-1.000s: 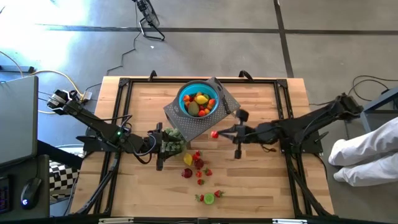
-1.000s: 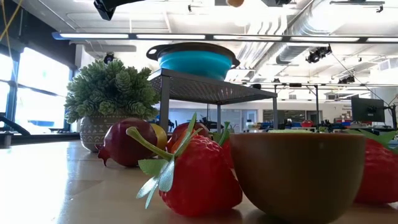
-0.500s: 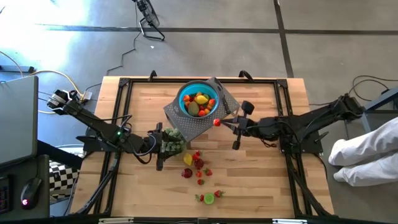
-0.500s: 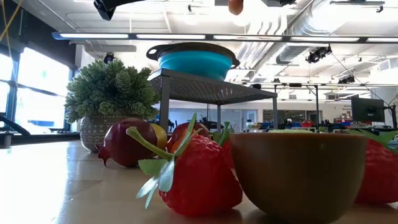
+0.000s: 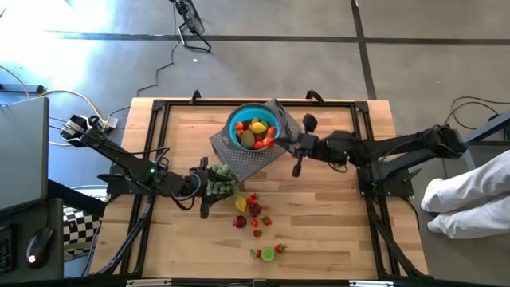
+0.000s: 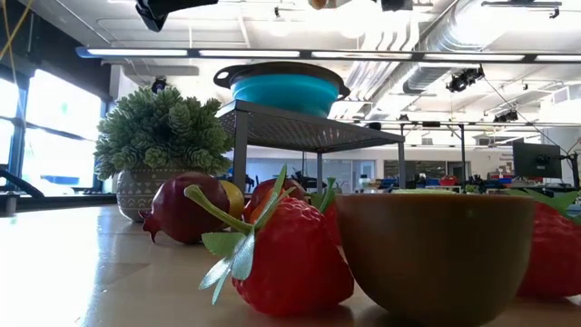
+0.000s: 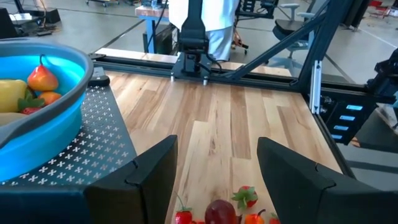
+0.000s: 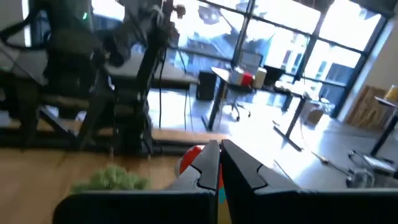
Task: Pick & Place Fruit
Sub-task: Put the pear into the blue strainer bowl on the shelf, then put the strawberry into the blue strainer bowl on the shelf
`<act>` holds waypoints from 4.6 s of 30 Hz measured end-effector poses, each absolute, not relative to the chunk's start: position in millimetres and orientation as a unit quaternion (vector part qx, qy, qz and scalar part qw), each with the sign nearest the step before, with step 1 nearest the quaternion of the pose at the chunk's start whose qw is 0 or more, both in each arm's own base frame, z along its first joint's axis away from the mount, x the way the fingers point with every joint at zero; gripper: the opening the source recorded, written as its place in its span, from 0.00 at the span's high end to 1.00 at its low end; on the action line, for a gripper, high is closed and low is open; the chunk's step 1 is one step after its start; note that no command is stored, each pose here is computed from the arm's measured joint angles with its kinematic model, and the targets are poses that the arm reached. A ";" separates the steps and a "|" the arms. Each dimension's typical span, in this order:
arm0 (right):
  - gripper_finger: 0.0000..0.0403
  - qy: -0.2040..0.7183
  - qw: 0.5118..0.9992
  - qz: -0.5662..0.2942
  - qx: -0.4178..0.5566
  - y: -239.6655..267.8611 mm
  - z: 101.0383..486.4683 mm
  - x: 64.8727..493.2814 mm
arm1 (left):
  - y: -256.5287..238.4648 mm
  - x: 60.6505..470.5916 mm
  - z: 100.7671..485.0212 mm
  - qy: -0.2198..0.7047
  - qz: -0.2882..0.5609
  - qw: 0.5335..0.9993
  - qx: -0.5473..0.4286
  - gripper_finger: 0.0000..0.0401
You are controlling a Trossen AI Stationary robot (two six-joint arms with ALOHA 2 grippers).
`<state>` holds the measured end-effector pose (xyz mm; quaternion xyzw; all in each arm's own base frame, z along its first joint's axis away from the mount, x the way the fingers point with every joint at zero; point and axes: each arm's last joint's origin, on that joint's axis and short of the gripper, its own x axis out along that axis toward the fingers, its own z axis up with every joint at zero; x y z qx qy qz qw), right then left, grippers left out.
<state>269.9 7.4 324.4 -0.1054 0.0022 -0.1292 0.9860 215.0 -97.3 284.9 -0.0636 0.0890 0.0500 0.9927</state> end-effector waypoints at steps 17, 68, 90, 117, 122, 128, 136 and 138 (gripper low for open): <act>0.99 0.080 0.982 -0.139 -0.103 -60.0 327.5 335.4 | -97.1 214.6 283.0 0.099 0.050 0.993 -0.045 0.46; 0.74 0.197 0.965 -0.165 -0.047 -128.5 310.0 353.8 | -97.1 214.6 283.0 0.099 0.050 0.993 -0.046 0.46; 0.98 0.240 0.967 -0.065 -0.057 -77.9 312.6 352.7 | -97.1 214.6 283.0 0.099 0.050 0.993 -0.050 0.46; 0.99 0.317 0.939 -0.125 -0.055 15.7 303.5 337.3 | -97.1 214.6 283.0 0.099 0.050 0.993 -0.046 0.46; 0.99 0.248 0.959 -0.108 -0.079 21.0 339.9 317.0 | -97.1 214.7 282.9 0.099 0.050 0.993 -0.046 0.46; 0.99 0.211 0.966 -0.122 -0.086 12.9 367.0 291.2 | -97.0 214.6 282.9 0.099 0.050 0.993 -0.042 0.46; 0.99 0.226 0.966 -0.101 -0.076 21.3 373.6 251.2 | -96.6 214.7 283.4 0.095 0.058 0.993 -0.042 0.46; 0.99 0.205 0.972 -0.098 -0.059 23.3 370.0 241.1 | -96.6 214.7 283.2 0.096 0.058 0.993 -0.042 0.46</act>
